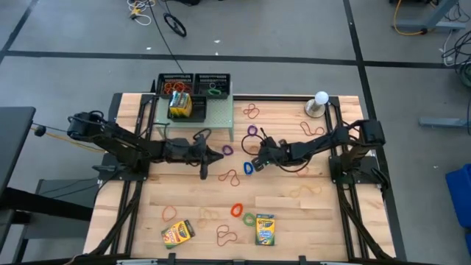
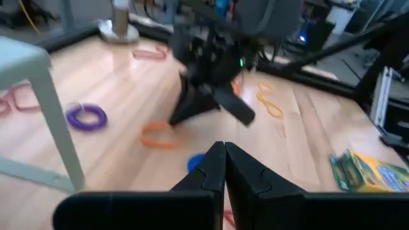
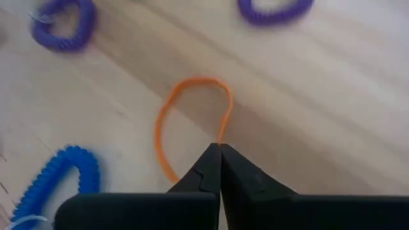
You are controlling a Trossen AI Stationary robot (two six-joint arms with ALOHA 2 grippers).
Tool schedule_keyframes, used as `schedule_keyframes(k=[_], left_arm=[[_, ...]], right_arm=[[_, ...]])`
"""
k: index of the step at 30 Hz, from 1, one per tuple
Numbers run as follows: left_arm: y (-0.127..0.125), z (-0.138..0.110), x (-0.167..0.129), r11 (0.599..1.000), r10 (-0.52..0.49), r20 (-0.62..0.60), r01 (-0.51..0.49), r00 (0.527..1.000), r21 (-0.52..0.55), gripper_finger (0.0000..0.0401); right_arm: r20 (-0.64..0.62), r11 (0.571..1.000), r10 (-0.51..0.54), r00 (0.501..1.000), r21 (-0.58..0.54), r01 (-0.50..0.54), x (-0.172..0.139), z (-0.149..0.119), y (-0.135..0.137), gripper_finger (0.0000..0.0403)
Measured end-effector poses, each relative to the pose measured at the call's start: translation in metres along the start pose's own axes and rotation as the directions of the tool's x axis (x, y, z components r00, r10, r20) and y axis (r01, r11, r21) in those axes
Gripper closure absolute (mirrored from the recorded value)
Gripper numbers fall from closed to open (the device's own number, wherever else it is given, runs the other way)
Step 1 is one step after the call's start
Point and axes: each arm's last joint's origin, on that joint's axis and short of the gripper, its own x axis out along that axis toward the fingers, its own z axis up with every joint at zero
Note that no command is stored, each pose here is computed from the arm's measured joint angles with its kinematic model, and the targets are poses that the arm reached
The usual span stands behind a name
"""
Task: Pick & Place Office Desk Supplies
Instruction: Put the orange rubber band into the top left black bin on the shelf
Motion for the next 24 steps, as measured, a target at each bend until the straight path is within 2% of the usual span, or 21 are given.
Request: schedule_keyframes(k=[4,8,15,21,24], left_arm=[[-0.002,0.000,0.000,1.000,-0.006,-0.004,0.006,1.000,-0.004,0.0356],[-0.003,-0.002,0.001,0.999,-0.007,-0.006,0.007,1.000,-0.038,0.0302],[-0.017,-0.009,0.026,1.000,-0.026,-0.010,0.026,1.000,-0.016,0.0211],[-0.029,-0.009,0.056,0.998,0.047,0.006,-0.047,0.999,0.034,0.0172],[-0.033,-0.005,0.064,0.999,0.013,0.012,-0.013,1.000,0.032,0.0170]], right_arm=[[0.095,0.993,0.015,0.995,-0.121,-0.003,-0.019,0.002,0.009,0.0395],[0.223,0.968,0.049,0.974,-0.251,0.009,-0.046,0.000,0.023,0.0399],[0.381,0.891,0.170,0.909,-0.454,0.024,-0.073,-0.004,0.047,0.0399],[0.447,0.851,0.230,0.865,-0.523,0.044,-0.084,-0.006,0.059,0.0399],[0.456,0.844,0.244,0.856,-0.534,0.044,-0.086,-0.007,0.061,0.0399]])
